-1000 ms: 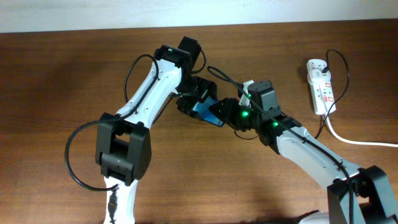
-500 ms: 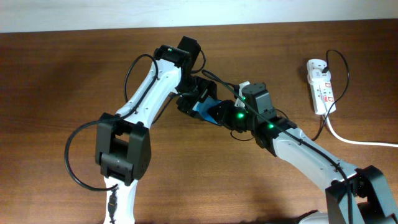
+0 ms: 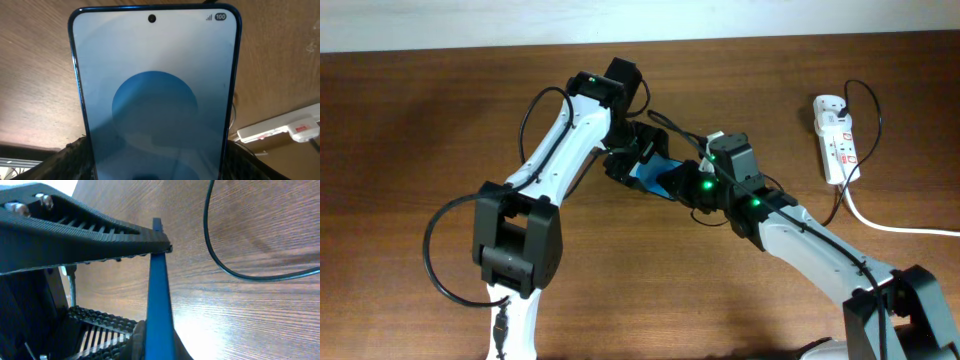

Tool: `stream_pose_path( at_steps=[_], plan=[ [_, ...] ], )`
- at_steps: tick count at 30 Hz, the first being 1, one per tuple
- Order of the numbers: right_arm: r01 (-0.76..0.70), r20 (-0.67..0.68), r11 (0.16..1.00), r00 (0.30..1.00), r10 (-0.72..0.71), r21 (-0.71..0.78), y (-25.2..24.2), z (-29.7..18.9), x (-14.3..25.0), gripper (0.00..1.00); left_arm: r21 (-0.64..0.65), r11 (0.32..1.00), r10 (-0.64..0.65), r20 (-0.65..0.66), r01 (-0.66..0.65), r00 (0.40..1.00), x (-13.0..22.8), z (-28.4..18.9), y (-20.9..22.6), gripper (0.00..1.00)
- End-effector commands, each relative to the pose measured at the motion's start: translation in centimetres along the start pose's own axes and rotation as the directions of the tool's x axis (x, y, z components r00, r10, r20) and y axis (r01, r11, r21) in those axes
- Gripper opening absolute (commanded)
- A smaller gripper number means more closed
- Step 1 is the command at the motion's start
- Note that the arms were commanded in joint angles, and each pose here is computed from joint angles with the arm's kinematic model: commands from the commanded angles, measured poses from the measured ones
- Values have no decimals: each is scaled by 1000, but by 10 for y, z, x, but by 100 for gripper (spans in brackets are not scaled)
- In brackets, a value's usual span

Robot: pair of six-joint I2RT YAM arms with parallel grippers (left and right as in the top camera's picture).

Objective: Plug charger to phone and switch on socket
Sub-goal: 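Release the phone from the left gripper, right gripper holding it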

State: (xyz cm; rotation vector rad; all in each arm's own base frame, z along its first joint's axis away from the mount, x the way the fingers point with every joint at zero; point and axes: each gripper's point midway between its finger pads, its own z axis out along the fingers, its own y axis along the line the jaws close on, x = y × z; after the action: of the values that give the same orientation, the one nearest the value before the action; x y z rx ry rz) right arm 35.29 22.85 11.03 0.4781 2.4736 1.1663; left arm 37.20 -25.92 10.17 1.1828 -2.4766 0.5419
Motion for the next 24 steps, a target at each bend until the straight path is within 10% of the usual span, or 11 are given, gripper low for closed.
stream_pose_path(
  at_steps=[1, 11, 24],
  plan=[
    [80, 4, 996, 997, -80, -35, 13, 1, -2, 4, 6, 1000, -7, -21, 7, 1000, 6, -1, -4, 0],
    [107, -6, 988, 994, -109, -110, 29, 0, -1, 4, 6, 1000, -7, -21, 8, 1000, 6, -1, -4, 14],
    [103, -12, 988, 994, -105, -117, 29, -1, -1, 4, 0, 1000, 4, -23, -4, 1000, 6, -1, -2, 80]
  ],
)
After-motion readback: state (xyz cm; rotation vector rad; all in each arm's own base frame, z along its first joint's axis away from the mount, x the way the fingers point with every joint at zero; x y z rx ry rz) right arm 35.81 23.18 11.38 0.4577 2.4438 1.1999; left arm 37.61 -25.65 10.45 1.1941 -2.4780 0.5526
